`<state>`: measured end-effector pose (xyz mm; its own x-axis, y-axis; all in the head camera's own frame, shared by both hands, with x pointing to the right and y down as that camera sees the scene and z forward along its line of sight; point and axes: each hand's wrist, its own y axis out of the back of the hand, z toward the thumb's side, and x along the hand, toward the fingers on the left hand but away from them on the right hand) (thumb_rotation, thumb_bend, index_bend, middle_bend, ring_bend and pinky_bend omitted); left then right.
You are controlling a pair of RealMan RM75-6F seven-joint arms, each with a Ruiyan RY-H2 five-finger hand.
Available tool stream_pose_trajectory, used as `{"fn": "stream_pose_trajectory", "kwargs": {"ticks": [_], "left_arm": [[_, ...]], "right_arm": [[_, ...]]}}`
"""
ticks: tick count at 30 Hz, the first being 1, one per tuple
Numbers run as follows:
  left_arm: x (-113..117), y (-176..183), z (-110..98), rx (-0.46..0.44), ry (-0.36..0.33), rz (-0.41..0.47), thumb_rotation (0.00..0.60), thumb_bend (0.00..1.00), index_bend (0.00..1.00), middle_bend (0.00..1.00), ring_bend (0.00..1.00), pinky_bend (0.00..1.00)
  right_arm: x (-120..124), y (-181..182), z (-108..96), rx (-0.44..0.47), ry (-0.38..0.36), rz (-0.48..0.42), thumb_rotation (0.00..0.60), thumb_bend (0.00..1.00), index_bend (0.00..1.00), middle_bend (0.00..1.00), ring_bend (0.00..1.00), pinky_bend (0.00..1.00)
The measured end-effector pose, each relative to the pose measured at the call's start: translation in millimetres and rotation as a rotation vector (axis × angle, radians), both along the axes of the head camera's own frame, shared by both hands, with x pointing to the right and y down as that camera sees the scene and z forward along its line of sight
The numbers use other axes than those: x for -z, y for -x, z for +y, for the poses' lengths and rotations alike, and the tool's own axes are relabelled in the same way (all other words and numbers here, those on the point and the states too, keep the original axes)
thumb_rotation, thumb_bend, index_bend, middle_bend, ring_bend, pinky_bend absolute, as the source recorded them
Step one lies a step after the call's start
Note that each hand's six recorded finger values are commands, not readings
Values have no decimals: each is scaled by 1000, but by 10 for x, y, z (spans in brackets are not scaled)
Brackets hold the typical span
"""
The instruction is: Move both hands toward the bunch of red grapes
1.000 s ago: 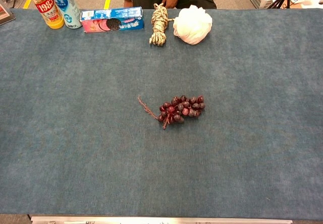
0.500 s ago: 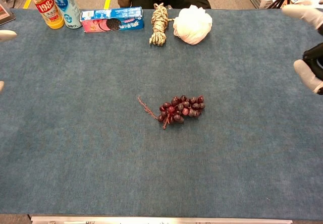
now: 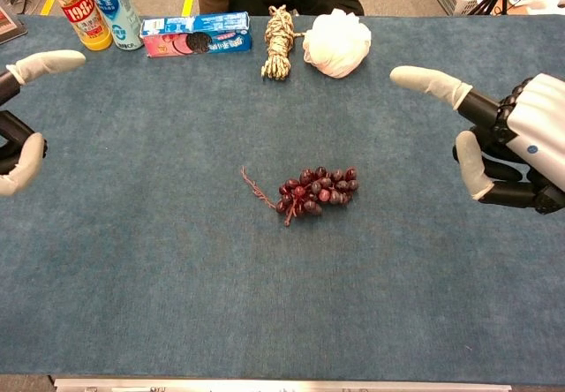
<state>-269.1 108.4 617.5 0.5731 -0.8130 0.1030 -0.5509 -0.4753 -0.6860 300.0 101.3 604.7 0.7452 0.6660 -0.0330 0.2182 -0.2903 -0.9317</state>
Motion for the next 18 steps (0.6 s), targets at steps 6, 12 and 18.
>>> {"fn": "stream_pose_trajectory", "kwargs": {"ticks": [6,12,18], "left_arm": [[17,-117,33,-22,5,53,600,677,0,966,1000,921],[-2,-160,80,-29,26,71,600,677,0,966,1000,921],[-10,-164,105,-25,32,76,600,681,0,977,1000,921]], "right_arm": [[21,83,54,41,-45,-10,600,829,0,1000,1000,1000],[26,134,85,58,-83,-20,600,858,0,1000,1000,1000],[6,151,108,62,-79,-32,600,868,0,1000,1000,1000]]}}
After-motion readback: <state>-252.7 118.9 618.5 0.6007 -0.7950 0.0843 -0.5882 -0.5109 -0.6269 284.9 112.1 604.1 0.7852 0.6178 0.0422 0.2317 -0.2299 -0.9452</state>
